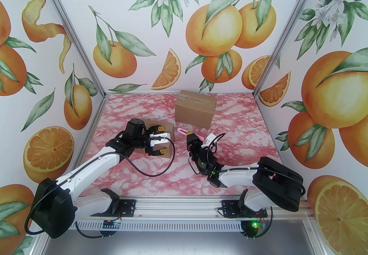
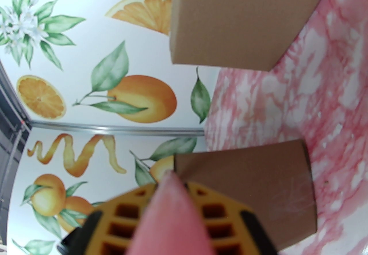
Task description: Unpack the express box
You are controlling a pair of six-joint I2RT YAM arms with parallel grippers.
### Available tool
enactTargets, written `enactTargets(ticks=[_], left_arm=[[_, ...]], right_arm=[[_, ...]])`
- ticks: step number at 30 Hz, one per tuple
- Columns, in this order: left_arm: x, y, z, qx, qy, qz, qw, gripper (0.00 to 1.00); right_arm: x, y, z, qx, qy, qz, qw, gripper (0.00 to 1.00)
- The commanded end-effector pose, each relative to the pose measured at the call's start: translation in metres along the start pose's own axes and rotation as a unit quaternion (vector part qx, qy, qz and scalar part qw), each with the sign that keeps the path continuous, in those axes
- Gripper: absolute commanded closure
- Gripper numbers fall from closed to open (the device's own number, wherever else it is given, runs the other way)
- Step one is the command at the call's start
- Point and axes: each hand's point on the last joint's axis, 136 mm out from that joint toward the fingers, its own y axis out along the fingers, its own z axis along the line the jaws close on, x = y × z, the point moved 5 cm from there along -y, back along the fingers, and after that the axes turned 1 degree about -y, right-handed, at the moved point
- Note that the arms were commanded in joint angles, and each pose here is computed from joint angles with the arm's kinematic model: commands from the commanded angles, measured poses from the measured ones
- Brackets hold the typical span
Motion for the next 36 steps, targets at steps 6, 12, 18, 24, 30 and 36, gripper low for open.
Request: enactTargets(ticks=[6, 12, 18, 24, 30, 36], left_arm=[[-0.001, 0.002, 0.001, 0.000, -0.010, -0.001, 1.000, 0.09], [-0.001, 0.002, 0.002, 0.001, -0.009, 0.000, 1.000, 0.09], [-0.002, 0.003, 0.002, 0.004, -0.011, 0.000, 1.000, 0.09], [-0.002, 0.003, 0.003, 0.007, -0.009, -0.002, 1.000, 0.10], [-0.003, 0.004, 0.003, 0.007, -0.012, -0.002, 1.000, 0.10], [-0.002, 0.004, 0.003, 0.005, -0.019, -0.004, 1.000, 0.10]], right_arm=[[-0.007, 0.004, -0.001, -0.006, 0.004, 0.016, 1.000, 1.00], [-0.009, 0.006, -0.001, 0.004, 0.014, 0.022, 1.000, 1.00], [-0.011, 0.007, 0.001, 0.005, 0.015, 0.026, 1.000, 1.00], [-0.011, 0.006, 0.006, 0.013, 0.019, 0.027, 0.999, 1.00], [-0.010, 0.004, 0.013, 0.012, 0.009, 0.029, 0.999, 1.00], [-0.014, 0.004, 0.013, 0.009, 0.011, 0.040, 0.999, 1.00]])
